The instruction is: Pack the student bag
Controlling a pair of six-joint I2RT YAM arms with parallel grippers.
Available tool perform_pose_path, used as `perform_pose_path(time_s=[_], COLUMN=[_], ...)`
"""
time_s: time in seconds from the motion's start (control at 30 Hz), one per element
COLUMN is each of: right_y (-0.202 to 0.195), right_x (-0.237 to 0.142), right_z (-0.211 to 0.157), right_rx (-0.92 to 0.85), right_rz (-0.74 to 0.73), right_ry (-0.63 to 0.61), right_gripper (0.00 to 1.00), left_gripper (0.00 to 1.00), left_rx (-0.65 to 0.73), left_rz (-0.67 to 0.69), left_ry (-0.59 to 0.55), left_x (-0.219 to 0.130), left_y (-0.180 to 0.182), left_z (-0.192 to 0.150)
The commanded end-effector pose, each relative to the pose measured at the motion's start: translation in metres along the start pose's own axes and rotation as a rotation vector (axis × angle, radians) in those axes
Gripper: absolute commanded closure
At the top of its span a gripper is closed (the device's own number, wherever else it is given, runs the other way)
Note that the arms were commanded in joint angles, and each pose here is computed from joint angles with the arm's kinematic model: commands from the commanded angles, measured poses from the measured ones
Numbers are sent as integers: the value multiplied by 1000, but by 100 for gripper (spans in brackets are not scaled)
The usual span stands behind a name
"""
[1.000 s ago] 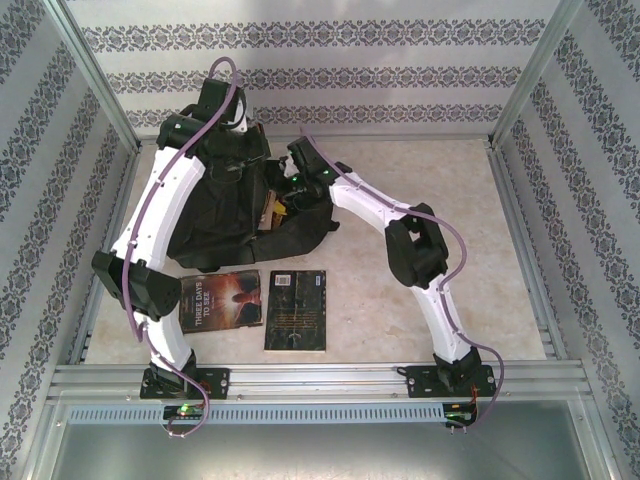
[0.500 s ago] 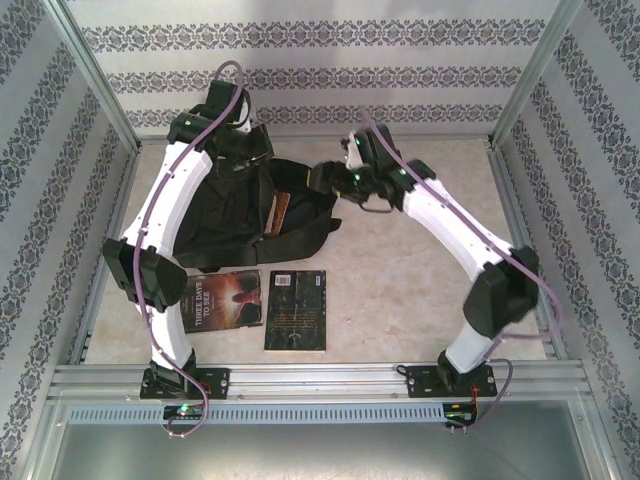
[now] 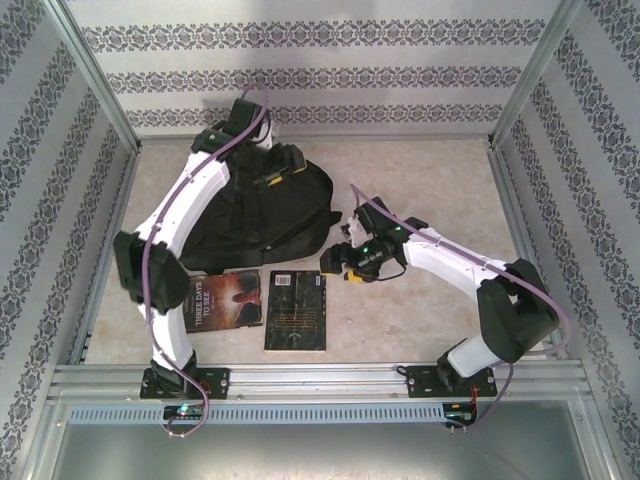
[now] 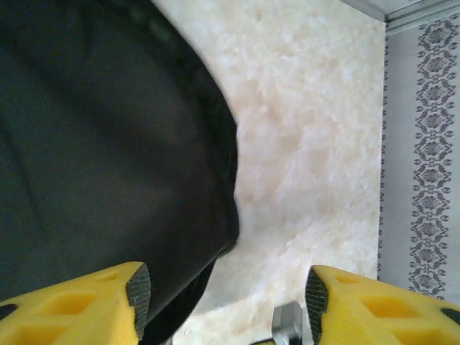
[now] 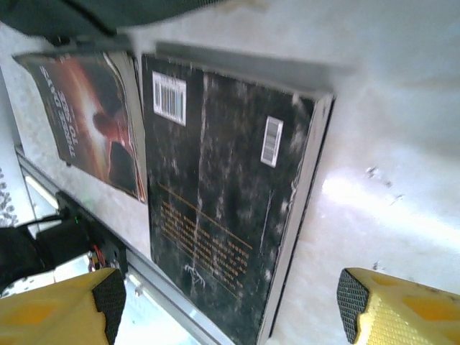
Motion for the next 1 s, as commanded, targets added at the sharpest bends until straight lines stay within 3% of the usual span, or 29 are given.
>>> perform_pose_path(time_s=[0.0, 0.17, 0.37, 0.5, 0.97], right_y=[-1, -14, -22, -25, -7], right_x=[21, 47, 68, 77, 84], right_z=[-15, -23, -21, -18, -14], right_rx=[9, 54, 109, 125, 88], right_rz=[54, 35, 53, 54, 41], right_ry=[83, 143, 182, 199, 221], right_gripper=[22, 27, 30, 35, 57], left_gripper=[38, 44, 71, 80, 82], left_rx=[8, -66, -89, -86, -64], left_rz=[-2, 94, 191, 250, 334], left_ry=[-68, 35, 199, 275, 427], left_x=[-43, -35, -2, 12, 54], left_y=[12, 84, 145, 165, 189], left_z=[-31, -113, -195, -220, -250])
Point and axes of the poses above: each hand's point on the last joint's axis, 136 mm out from that joint toward the fingers, its own x axis out along the fingers, its own y axis along the line the jaws close on, z = x × y, the point moved 2 cm from there along -x, back along the fingers, and after that the axes turned 4 degrees about -x, right-handed, at the moved point
